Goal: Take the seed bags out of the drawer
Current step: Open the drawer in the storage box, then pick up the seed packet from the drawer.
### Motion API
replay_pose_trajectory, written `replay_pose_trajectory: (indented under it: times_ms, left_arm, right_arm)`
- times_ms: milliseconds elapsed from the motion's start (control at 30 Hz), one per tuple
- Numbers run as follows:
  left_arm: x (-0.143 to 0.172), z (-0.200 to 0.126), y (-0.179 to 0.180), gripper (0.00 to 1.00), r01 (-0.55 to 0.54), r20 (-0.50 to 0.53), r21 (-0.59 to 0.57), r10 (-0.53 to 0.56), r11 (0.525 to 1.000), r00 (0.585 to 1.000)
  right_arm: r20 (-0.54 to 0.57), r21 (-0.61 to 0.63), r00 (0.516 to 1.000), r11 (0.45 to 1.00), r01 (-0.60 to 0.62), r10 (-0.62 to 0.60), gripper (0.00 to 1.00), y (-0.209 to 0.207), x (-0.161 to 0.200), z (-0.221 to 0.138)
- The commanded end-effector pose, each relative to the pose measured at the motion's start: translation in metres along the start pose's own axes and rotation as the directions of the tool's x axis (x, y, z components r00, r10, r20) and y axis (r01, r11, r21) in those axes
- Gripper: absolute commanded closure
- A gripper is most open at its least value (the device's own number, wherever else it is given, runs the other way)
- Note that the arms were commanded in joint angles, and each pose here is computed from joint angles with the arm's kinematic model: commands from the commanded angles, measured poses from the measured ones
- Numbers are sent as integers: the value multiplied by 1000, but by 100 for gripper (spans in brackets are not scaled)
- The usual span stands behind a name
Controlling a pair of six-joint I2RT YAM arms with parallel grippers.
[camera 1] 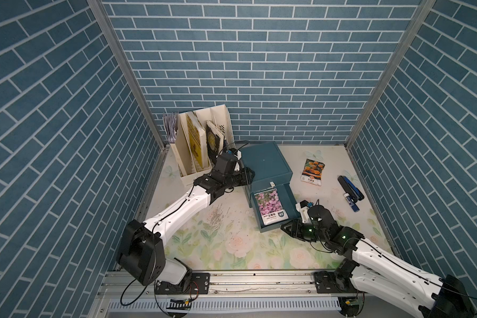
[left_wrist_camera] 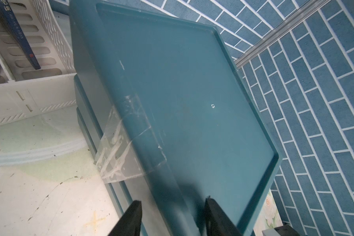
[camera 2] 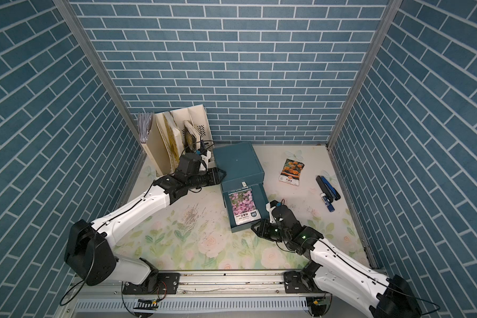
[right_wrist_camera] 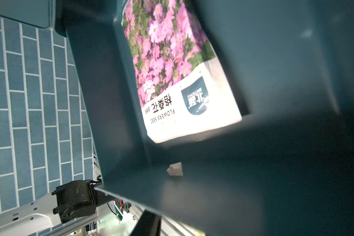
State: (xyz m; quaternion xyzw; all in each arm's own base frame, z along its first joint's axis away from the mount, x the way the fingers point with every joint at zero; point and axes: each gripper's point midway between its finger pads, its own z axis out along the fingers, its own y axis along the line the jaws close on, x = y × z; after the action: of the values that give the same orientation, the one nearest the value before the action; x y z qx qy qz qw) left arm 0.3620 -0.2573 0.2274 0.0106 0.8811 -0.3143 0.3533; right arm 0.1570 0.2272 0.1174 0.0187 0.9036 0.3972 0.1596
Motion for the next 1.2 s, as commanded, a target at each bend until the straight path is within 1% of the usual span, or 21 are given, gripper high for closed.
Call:
replay_pose_trajectory:
  times_ms: [0, 100, 267, 433, 533, 633, 733, 833, 1000, 1167]
  left_arm:
    - [7, 7, 17, 47, 6, -41, -68, -9, 998, 999]
    - [7, 7, 17, 47, 6, -41, -66, -9, 998, 999]
    - [8, 8, 17, 47, 8, -45, -66, -11, 998, 999]
    - [9, 9, 17, 47, 11, -44, -64, -14, 998, 999]
    - [10, 9, 17, 47, 17, -45, -61, -20, 998, 999]
    - [9, 9, 17, 47, 18, -41, -59, -20, 998, 999]
    - [10, 9, 17, 47, 14, -46, -61, -16, 998, 999]
    - [10, 9, 16, 47, 15, -49, -56, -17, 998, 999]
    - [11, 10, 17, 47, 12, -54, -57, -15, 998, 998]
    - [12, 10, 18, 47, 14, -58, -61, -18, 998, 998]
  right_arm:
    - [12, -10, 999, 999, 46, -45, 59, 17, -8, -12]
    - [-4, -20, 997, 997, 76, -76, 53, 31, -10, -20]
    - [-47, -39, 988, 989, 146, -148, 48, 55, -13, -32]
    - [-49, -12, 975, 976, 217, -218, 39, 74, -32, -37]
    - [-44, 15, 972, 972, 233, -232, 33, 76, -46, -32]
    - [-57, 78, 966, 963, 258, -254, 25, 69, -57, -24]
    - [-80, 135, 955, 947, 293, -284, 16, 61, -66, -15]
    - [-94, 180, 945, 928, 327, -314, 10, 55, -76, -6]
    - [-112, 237, 933, 902, 360, -343, 7, 45, -89, 8]
    - [-119, 285, 924, 879, 383, -364, 7, 38, -99, 17]
